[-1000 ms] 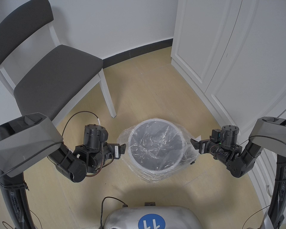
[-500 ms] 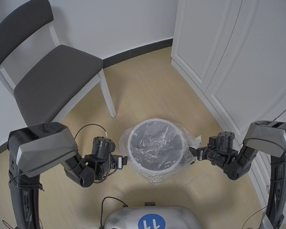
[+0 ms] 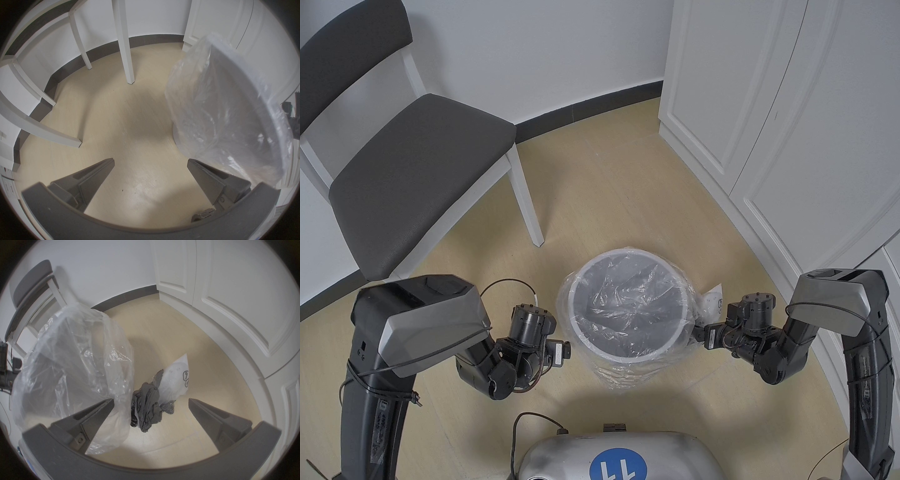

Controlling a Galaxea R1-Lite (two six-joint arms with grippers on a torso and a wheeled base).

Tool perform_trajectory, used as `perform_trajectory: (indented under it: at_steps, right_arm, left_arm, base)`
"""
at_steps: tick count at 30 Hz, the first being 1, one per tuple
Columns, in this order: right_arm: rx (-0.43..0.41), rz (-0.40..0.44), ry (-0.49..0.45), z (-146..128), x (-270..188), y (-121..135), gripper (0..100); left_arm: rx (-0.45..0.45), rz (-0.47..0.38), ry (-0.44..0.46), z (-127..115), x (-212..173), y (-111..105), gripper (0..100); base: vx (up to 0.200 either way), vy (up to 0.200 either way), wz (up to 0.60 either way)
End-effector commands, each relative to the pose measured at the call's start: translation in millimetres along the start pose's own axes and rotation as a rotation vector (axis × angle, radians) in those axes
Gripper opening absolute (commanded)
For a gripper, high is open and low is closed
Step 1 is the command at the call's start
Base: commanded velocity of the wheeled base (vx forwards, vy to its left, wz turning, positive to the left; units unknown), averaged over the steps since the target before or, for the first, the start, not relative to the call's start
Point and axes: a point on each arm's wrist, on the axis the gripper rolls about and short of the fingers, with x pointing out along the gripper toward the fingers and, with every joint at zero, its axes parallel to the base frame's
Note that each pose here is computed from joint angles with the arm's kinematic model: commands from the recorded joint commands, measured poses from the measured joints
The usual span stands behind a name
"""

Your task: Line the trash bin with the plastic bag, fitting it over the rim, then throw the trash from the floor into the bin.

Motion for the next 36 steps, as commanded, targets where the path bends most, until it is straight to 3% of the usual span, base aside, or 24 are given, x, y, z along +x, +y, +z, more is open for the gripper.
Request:
perform_trajectory:
  at_steps: [1,8,15,22,27,32,36]
  right_arm:
    - [0.04,0.007,0.025,-20,19,4,100]
    - [0.104,0.025,-0.008,-23,31,12,100]
    - [0.098,0.025,-0.019,-17,24,14,100]
    - [-0.028,-0.005,-0.054,26,-28,-3,100]
    - [-0.053,-0.014,-0.087,42,-45,-7,100]
    - [-0.053,-0.003,-0.1,48,-52,-12,100]
    - [-0.043,-0.015,-0.143,63,-61,-20,100]
  left_arm:
    - [0.002,0.027,0.019,-13,19,0,100]
    - [-0.024,0.055,-0.01,-7,30,3,100]
    - [-0.025,0.1,-0.016,-2,27,11,100]
    - [0.051,0.133,-0.051,26,-14,40,100]
    - [0.047,0.141,-0.104,48,-39,49,100]
    - [0.074,0.132,-0.14,60,-57,48,100]
    - [0.186,0.071,-0.194,68,-74,19,100]
  base:
    - [0.0,0.0,0.0]
    - [0.0,0.0,0.0]
    - [0.0,0.0,0.0]
    - [0.0,0.0,0.0]
    - [0.0,0.0,0.0]
    - [0.0,0.0,0.0]
    - [0.0,0.0,0.0]
